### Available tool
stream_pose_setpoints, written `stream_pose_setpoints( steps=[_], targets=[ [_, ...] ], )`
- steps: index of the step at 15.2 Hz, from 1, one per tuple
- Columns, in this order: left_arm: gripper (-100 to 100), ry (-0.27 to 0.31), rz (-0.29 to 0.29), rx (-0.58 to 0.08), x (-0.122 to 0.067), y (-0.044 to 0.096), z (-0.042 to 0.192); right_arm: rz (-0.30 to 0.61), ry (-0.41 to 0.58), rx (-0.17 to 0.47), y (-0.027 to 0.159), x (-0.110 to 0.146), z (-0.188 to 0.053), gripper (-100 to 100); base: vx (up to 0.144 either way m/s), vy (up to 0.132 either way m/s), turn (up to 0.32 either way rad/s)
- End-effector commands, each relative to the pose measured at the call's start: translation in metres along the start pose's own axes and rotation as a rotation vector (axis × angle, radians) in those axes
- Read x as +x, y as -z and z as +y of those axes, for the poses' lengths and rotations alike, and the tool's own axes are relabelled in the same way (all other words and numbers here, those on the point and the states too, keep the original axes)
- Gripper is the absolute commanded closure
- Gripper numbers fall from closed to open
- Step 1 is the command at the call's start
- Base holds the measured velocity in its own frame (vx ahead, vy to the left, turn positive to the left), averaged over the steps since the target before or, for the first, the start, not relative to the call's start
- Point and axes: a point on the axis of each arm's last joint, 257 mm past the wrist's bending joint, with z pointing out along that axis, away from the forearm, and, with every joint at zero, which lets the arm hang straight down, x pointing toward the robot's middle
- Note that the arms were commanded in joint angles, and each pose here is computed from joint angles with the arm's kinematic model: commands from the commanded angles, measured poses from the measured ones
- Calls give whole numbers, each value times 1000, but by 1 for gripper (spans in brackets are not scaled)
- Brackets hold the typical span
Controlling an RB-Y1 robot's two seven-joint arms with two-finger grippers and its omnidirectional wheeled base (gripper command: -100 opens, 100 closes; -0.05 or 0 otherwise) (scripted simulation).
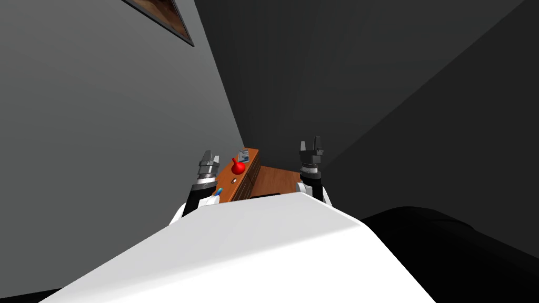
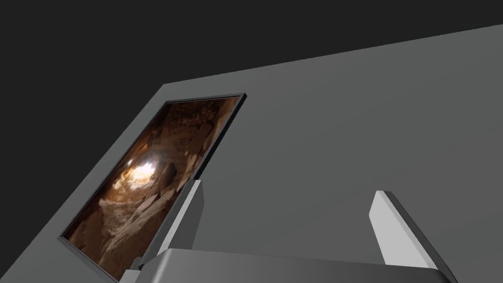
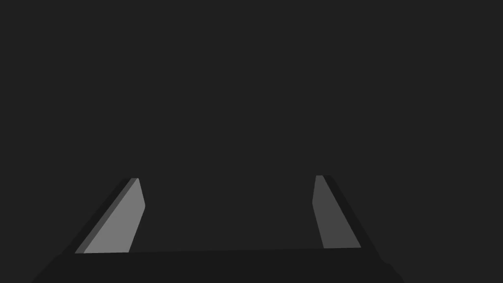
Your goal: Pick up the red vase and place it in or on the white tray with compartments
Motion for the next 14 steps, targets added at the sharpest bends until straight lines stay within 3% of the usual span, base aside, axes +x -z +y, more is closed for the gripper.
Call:
stream_pose_setpoints(
  steps=[1,2,4,5,8,9,11,14],
  targets=[
    [-100,-66,50,-37,5,1,21,0,0,0,0,0,0,0,26,-20,-24],
    [-100,-66,50,-37,5,1,21,0,0,0,0,0,0,0,25,-19,-19],
    [-100,-145,102,-82,8,5,45,0,0,0,0,0,0,0,28,-24,-25],
    [-100,-145,102,-82,8,5,45,0,0,0,0,0,0,0,32,-26,-20],
    [-100,-272,174,-156,9,12,86,0,0,0,0,0,0,0,39,-36,-36],
    [-100,-272,174,-158,9,12,87,0,0,0,0,0,0,0,45,-35,-24],
    [-100,-361,218,-205,6,17,113,0,0,0,0,0,0,0,42,-37,-30],
    [-100,-407,240,-241,2,23,132,0,0,0,0,0,0,0,39,-36,-25]
  ],
)
